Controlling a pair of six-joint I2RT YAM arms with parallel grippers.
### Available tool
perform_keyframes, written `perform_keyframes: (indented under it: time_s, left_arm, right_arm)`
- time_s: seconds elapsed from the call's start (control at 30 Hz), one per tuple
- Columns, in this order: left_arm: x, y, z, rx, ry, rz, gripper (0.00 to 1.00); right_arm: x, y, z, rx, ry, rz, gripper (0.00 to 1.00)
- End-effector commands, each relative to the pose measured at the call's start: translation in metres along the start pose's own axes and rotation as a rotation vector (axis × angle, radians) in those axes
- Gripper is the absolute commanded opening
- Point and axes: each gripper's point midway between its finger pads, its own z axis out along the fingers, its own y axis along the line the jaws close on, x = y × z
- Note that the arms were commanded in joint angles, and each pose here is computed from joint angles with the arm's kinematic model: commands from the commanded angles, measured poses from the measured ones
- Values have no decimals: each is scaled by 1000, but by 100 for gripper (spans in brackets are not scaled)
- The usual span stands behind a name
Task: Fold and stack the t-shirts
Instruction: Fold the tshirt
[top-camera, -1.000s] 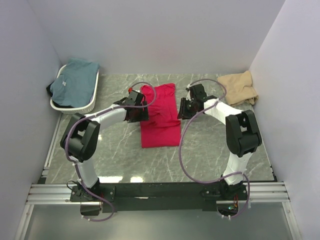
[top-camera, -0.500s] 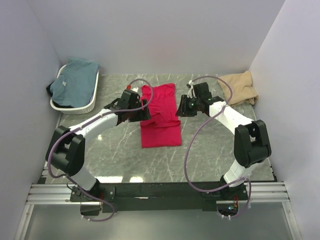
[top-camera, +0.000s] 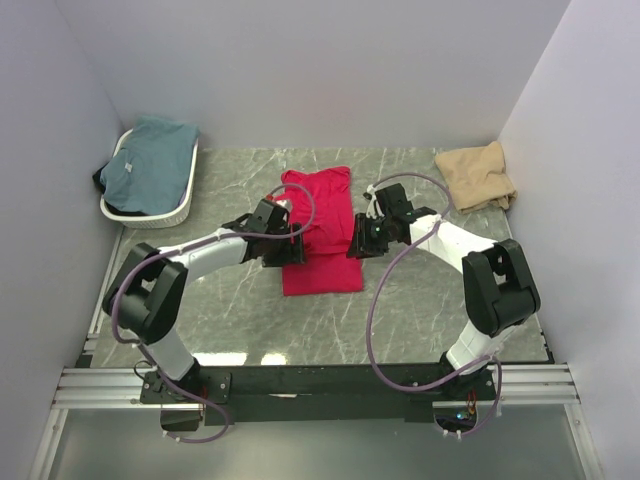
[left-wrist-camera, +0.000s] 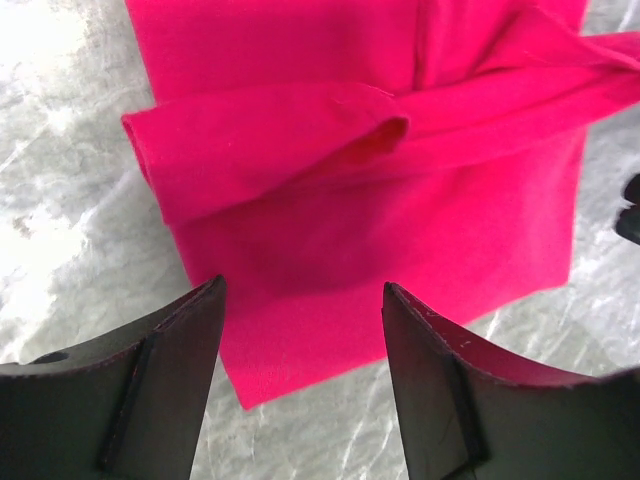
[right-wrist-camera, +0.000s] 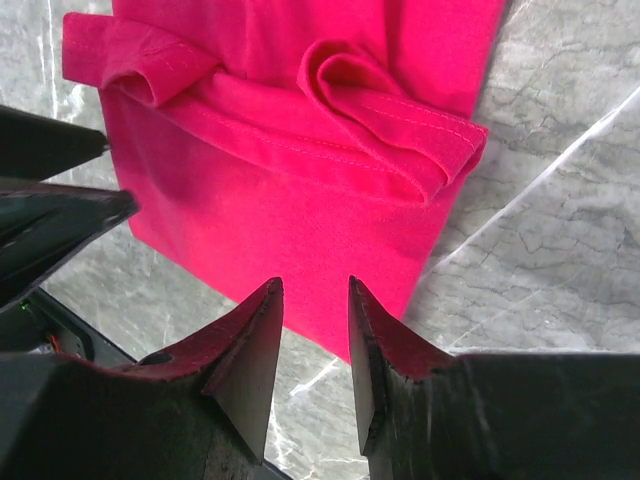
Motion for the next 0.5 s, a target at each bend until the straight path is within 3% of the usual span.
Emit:
perform_keyframes:
  time_s: [0.0,0.47]
  left_arm:
    - [-26,-15,8,33,-54,5,69]
    - [-51,-18,33,0,-67,20,69]
  right_arm:
    - [-16,7,3,-16,-31,-18,39]
    - [-36,3,30,-8,-9,-26,39]
